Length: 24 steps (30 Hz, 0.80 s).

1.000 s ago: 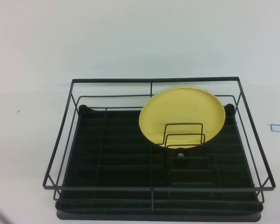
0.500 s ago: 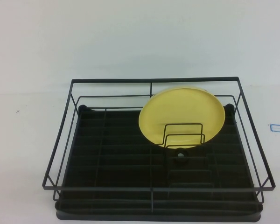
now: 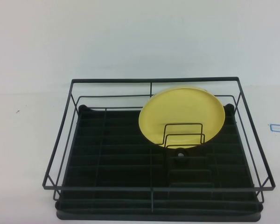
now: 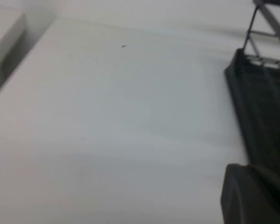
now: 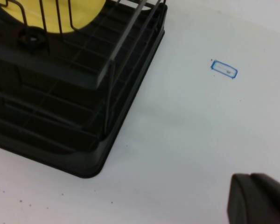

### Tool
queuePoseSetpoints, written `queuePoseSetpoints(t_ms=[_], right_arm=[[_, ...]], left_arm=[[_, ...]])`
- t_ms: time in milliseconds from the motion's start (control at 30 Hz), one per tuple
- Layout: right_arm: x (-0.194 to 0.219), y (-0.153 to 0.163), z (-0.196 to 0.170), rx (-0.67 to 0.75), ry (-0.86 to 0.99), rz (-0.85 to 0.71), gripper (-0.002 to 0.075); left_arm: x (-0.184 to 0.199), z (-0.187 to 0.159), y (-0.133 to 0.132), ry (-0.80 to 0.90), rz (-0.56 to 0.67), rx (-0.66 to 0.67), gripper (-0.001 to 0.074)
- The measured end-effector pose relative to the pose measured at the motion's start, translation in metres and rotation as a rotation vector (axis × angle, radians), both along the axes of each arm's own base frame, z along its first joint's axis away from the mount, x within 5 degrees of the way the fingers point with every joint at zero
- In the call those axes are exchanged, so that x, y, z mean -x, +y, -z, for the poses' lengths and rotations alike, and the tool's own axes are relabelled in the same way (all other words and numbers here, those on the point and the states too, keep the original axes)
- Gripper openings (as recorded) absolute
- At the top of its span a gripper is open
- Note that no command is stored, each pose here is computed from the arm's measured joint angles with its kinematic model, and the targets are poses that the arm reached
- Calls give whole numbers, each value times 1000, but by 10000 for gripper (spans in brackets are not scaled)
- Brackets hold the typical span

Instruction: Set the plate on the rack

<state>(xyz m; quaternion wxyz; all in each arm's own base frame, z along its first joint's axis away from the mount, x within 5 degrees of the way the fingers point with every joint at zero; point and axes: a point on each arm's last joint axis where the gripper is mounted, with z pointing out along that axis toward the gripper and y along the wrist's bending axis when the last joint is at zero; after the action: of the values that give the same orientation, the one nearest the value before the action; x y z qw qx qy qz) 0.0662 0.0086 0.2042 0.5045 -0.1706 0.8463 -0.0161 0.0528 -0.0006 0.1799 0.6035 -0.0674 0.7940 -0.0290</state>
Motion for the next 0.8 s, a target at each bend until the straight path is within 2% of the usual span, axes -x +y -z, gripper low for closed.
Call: queuePoseSetpoints(t_ms=[167,233,633,800], right_arm=[[0,0,0,0,0,0,-2],[0,0,0,0,0,0,-2],[0,0,0,-1,-3,1,-2],[7,-3,-5,-23,-73,9,-2]], left_arm=[[1,1,7,22,-17,-202,0],[1,1,8,26,-20,-245,0],[1,1,8,29,-21,-251,0],[1,1,8,29,-21,-251,0]])
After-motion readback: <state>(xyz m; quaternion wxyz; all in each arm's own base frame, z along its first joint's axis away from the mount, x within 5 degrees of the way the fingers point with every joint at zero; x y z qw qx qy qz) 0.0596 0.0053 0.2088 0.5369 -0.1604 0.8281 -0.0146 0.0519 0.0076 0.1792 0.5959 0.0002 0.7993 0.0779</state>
